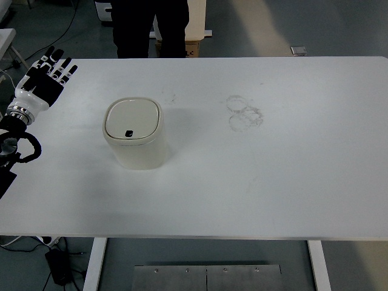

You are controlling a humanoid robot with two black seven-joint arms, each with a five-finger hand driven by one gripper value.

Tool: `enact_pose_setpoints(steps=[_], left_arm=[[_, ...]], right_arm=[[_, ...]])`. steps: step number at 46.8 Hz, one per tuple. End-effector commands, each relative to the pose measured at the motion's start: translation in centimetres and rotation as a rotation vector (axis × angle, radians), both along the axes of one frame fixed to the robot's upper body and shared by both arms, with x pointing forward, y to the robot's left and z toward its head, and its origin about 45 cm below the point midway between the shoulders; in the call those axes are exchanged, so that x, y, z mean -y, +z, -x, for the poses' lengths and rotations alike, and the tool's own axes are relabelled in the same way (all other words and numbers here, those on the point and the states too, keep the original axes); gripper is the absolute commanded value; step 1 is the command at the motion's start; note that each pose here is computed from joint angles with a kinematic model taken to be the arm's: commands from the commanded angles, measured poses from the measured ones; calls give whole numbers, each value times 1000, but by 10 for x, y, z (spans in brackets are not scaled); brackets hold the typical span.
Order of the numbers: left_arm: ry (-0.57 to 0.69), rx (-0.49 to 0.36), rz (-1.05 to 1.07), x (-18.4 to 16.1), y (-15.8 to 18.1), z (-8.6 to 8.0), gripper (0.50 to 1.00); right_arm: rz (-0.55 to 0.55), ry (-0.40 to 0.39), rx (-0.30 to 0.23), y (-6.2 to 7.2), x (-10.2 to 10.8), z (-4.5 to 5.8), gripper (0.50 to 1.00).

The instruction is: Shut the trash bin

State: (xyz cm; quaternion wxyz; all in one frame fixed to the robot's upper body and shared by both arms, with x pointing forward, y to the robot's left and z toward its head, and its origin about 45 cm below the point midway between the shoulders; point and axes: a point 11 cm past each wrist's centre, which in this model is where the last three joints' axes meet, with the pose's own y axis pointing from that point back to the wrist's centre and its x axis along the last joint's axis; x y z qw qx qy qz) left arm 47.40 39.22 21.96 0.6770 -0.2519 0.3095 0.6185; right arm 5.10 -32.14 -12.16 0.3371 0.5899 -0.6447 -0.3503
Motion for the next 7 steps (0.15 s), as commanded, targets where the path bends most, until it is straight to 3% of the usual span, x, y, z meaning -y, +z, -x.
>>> enact_pose_setpoints(steps=[1,7], left_arm=[[1,2,5,1,1,-1,1000],[6,4,13,1,1,-1,1000]], right_arm=[[0,2,0,0,0,0,991],[2,9,5,0,0,-1,991]])
